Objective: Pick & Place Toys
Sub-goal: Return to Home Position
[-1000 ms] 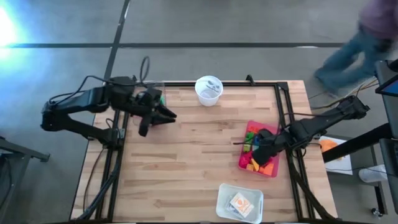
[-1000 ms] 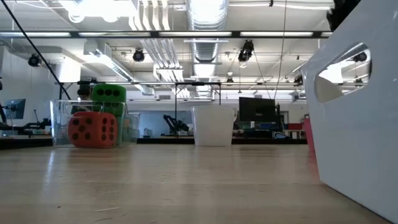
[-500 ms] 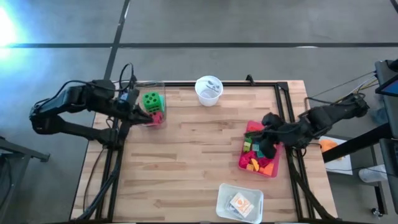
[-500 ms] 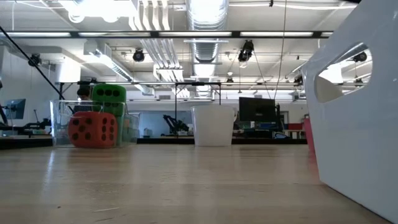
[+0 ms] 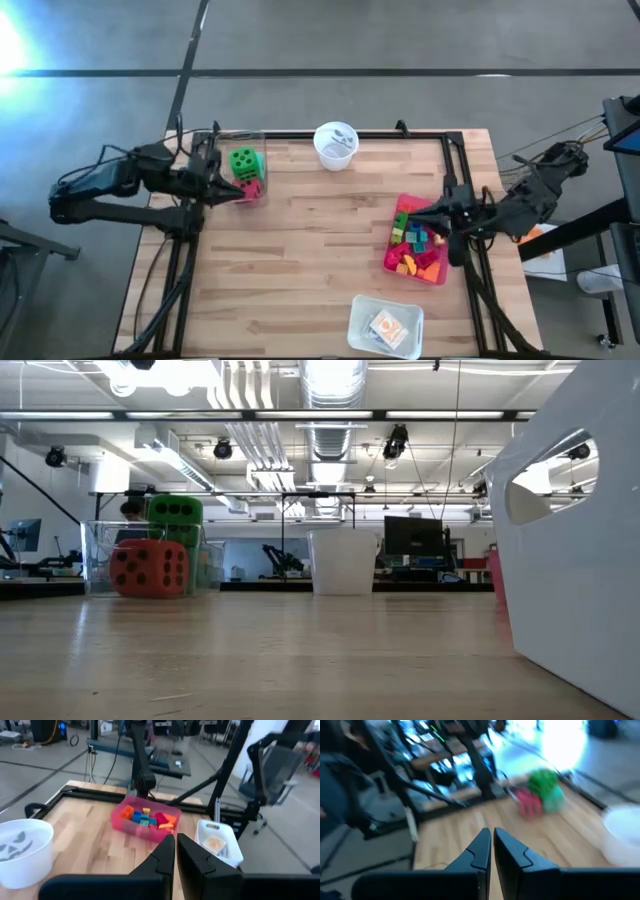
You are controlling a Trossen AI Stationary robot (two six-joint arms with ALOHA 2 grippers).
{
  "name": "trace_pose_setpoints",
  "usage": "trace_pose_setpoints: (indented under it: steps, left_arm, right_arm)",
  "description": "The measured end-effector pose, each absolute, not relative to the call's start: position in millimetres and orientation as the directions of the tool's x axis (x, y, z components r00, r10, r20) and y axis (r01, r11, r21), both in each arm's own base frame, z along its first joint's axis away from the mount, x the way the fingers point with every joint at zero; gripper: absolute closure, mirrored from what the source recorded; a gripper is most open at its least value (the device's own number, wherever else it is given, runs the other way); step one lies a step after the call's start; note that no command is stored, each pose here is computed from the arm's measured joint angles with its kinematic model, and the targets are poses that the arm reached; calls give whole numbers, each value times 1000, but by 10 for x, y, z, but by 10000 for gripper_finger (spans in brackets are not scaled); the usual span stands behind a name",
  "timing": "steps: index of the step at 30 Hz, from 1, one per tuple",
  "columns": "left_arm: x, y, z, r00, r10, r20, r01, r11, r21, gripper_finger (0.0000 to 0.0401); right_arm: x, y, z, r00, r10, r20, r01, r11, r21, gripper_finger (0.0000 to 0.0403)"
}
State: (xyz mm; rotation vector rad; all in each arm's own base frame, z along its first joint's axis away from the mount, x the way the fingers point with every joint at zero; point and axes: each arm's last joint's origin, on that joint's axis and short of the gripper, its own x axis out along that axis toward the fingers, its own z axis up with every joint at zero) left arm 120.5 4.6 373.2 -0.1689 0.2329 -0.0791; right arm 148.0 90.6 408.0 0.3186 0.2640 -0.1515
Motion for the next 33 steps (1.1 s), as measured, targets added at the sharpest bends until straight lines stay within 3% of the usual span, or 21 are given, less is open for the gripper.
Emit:
trace_pose_setpoints:
  steps: [6,15,20,33]
  left_arm:
    - [1228,61,3277,991,-85,-106,60,973,-221,378]
    - [1256,164,2641,994,-78,-73,46,929,-367,378]
    - [1259,183,2350,989,-133,-65,90,892,-443,378]
    - [1143,156,1976,990,-141,10,133,904,-407,378]
  right_arm:
    - [1529,870,3927,998,-1,-62,18,961,275,385]
    - [1703,633,3166,957,264,118,-289,885,365,385]
    - [1693,570,2814,949,269,162,-312,869,384,385]
    - [1523,511,2348,931,267,249,-354,826,438,385]
